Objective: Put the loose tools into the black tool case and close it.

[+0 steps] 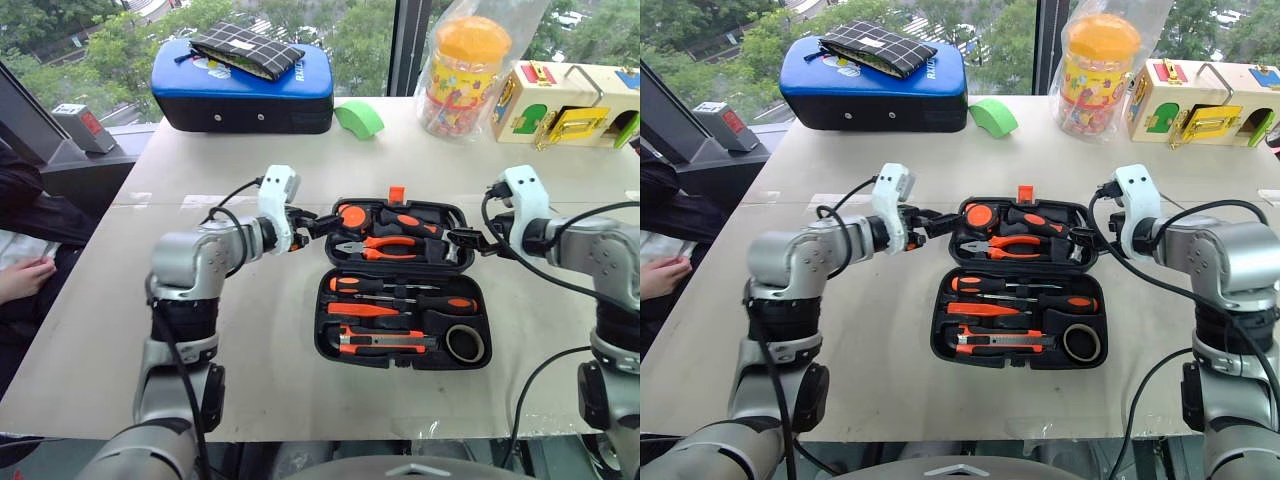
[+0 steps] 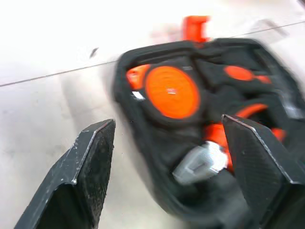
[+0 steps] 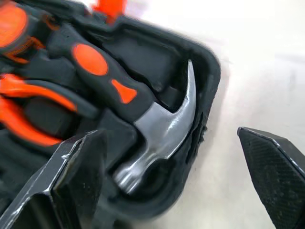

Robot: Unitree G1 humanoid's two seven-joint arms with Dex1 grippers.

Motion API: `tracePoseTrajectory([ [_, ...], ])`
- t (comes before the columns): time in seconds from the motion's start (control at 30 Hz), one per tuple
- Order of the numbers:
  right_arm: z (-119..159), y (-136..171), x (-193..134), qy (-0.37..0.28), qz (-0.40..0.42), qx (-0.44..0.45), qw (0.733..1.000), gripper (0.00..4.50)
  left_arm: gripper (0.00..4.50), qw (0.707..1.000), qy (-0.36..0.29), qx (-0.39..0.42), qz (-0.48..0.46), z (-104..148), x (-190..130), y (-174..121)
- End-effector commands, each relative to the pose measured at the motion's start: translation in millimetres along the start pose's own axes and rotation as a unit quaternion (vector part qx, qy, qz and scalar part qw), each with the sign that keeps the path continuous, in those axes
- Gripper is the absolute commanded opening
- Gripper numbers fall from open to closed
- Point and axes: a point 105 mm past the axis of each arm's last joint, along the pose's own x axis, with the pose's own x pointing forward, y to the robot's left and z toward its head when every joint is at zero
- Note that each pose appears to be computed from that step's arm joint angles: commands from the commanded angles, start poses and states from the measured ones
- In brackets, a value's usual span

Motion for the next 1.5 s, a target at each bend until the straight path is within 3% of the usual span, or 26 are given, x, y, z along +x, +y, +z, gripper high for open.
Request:
tracePoseTrajectory([
  [0.03, 5, -14, 6, -0.001, -0.026, 0.004, 1.000, 3.82, 3.38, 1.000, -0.002, 0.028, 0.013, 6, 12, 4],
  [0.07, 1, -16, 8, 0.009, -0.027, 0.004, 1.000, 3.69, 3.13, 1.000, 0.004, 0.027, 0.013, 3, 15, 6],
  [0.13, -3, -17, 9, 0.019, -0.023, 0.001, 1.000, 2.76, 2.57, 1.000, 0.010, 0.024, 0.007, 1, 17, 6],
  [0.17, -4, -17, 8, 0.023, -0.022, 0.000, 0.999, 2.15, 1.94, 1.000, 0.012, 0.025, 0.007, 0, 18, 6],
  [0.27, -4, -16, 7, 0.024, -0.012, 0.003, 1.000, 0.78, 0.65, 1.000, 0.017, 0.009, -0.010, -2, 19, 3],
  [0.33, -3, -14, 8, 0.022, -0.006, 0.002, 1.000, 0.03, 0.00, 1.000, 0.019, 0.003, -0.019, -4, 19, 1],
  [0.43, -1, -13, 9, 0.019, 0.002, 0.003, 1.000, 0.03, 0.00, 0.999, 0.001, -0.027, -0.034, 1, 21, -3],
  [0.57, 22, -5, 10, -0.043, 0.022, 0.010, 0.999, 0.03, 0.00, 0.998, -0.029, -0.023, -0.042, 12, 23, -4],
  [0.73, 66, -3, 3, -0.140, -0.003, -0.095, 0.986, 0.03, 0.00, 0.989, -0.136, 0.031, -0.049, 61, 28, -10],
  [0.93, 81, -3, 2, -0.183, -0.010, -0.141, 0.973, 0.03, 0.00, 0.975, -0.189, 0.109, -0.049, 79, 31, -14],
  [1.03, 93, 6, -15, -0.257, 0.014, -0.143, 0.956, 0.03, 0.00, 0.959, -0.208, 0.185, -0.046, 78, 28, -19],
  [1.5, 41, 13, -45, -0.259, -0.010, -0.208, 0.943, 0.03, 0.00, 0.915, -0.216, 0.329, -0.089, 44, 3, -36],
])
